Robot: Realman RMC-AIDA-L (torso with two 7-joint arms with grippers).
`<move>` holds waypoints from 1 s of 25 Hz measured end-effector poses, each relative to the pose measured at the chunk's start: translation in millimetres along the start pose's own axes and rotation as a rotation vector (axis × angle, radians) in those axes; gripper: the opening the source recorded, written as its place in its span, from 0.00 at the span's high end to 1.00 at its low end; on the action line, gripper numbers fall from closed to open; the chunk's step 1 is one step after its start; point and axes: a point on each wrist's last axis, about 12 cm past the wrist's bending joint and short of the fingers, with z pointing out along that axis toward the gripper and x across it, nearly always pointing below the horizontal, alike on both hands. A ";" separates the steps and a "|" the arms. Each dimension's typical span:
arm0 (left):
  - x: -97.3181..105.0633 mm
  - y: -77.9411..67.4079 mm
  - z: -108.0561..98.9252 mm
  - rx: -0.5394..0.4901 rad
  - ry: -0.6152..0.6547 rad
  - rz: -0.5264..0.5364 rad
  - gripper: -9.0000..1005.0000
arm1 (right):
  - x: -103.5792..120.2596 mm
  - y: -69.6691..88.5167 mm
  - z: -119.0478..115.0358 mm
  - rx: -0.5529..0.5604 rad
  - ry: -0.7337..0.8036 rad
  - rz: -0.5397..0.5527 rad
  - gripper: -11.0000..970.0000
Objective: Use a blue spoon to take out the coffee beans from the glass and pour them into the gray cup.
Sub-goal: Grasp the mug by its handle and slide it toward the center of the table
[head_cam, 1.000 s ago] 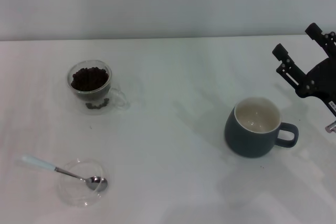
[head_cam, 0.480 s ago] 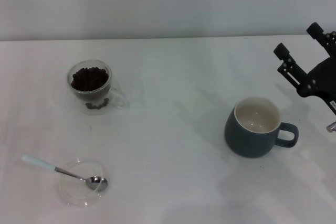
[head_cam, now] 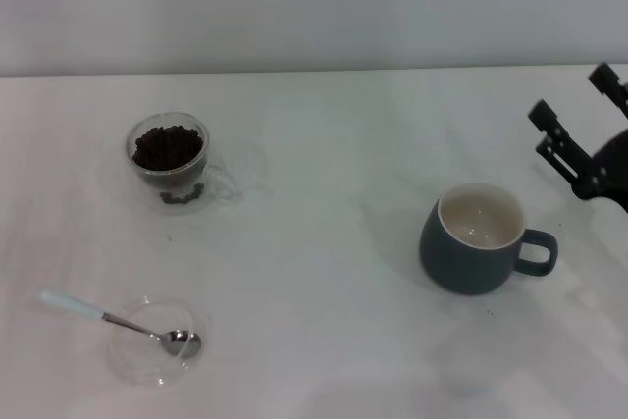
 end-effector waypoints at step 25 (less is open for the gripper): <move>0.8 10.1 -2.8 -0.026 0.003 -0.078 0.29 | 12.8 20.8 -103.7 -0.024 0.230 0.114 0.18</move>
